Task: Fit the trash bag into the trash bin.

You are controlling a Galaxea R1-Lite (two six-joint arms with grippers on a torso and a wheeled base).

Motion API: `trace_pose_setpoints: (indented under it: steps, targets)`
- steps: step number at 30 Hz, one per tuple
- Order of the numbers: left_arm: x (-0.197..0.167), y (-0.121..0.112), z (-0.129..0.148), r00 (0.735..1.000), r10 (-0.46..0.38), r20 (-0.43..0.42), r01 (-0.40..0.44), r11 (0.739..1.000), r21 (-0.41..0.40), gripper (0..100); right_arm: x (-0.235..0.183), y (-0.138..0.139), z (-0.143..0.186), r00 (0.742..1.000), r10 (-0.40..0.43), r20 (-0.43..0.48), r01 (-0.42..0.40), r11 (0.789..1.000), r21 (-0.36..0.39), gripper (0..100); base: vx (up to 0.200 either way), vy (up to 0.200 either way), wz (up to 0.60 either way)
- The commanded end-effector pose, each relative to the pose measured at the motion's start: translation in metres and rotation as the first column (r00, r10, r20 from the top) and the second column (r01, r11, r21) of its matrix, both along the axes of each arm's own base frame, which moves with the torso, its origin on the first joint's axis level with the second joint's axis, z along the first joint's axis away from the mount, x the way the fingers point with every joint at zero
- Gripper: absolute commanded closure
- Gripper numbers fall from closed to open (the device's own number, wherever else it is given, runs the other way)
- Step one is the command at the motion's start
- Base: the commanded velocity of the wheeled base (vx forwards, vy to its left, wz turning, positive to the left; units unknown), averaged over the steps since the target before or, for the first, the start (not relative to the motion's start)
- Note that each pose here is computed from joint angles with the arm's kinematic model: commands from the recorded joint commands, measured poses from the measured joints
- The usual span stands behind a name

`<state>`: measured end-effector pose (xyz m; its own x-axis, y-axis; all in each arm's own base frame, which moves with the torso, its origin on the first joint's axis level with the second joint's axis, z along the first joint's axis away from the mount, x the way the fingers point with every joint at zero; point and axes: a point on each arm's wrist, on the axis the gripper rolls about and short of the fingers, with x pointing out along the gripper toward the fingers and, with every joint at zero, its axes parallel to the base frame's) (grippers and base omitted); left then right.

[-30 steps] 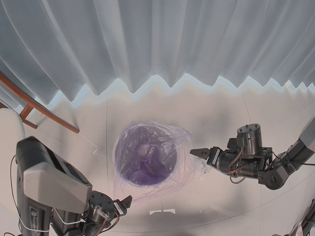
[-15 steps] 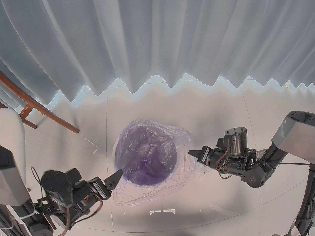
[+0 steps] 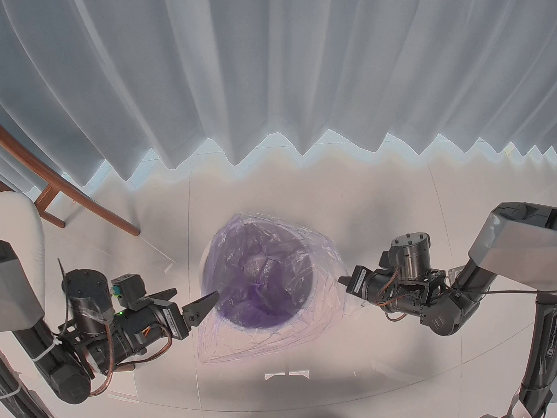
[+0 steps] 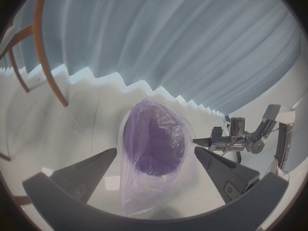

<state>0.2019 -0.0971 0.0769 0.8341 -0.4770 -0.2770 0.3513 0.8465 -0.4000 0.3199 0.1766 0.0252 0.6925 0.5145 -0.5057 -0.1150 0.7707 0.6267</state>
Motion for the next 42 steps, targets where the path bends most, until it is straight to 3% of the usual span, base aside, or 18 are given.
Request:
trace_pose_setpoints:
  steps: [1, 6, 17, 20, 39, 40, 42]
  targets:
    - [0.029, -0.014, -0.014, 0.999, -0.039, 0.015, 0.038, 0.997, 0.061, 0, -0.006, -0.003, -0.002, 1.000, -0.003, -0.016, 0.003, 1.000, -0.009, 100, 0.000, 0.000, 0.00]
    - [0.044, -0.021, -0.024, 0.998, -0.058, -0.015, 0.059, 0.996, 0.072, 0, -0.009, -0.005, 0.000, 1.000, -0.009, -0.016, 0.009, 1.000, -0.011, 100, 0.000, 0.000, 0.00]
    - [0.084, -0.036, -0.025, 0.999, -0.029, 0.021, 0.027, 0.995, 0.092, 0, -0.013, -0.006, 0.003, 1.000, -0.005, -0.003, 0.005, 1.000, -0.005, 100, 0.000, 0.000, 0.00]
    - [0.086, -0.036, -0.024, 1.000, -0.009, 0.030, 0.005, 0.990, 0.138, 0, -0.013, -0.006, 0.002, 1.000, -0.005, -0.005, 0.005, 1.000, -0.006, 100, 0.000, 0.000, 0.00]
    - [0.097, -0.044, -0.035, 1.000, 0.003, 0.023, -0.006, 0.988, 0.154, 0, -0.015, -0.007, 0.001, 1.000, -0.007, -0.012, 0.007, 1.000, -0.010, 100, 0.000, 0.000, 0.00]
    - [0.099, -0.045, -0.038, 1.000, 0.003, 0.019, -0.006, 0.988, 0.156, 100, -0.015, -0.007, 0.001, 1.000, -0.007, -0.014, 0.007, 1.000, -0.011, 100, 0.000, 0.000, 0.00]
    - [0.101, -0.046, -0.038, 1.000, 0.003, 0.023, -0.006, 0.988, 0.154, 100, -0.016, -0.008, 0.001, 1.000, -0.007, -0.014, 0.007, 1.000, -0.011, 100, 0.000, 0.000, 0.00]
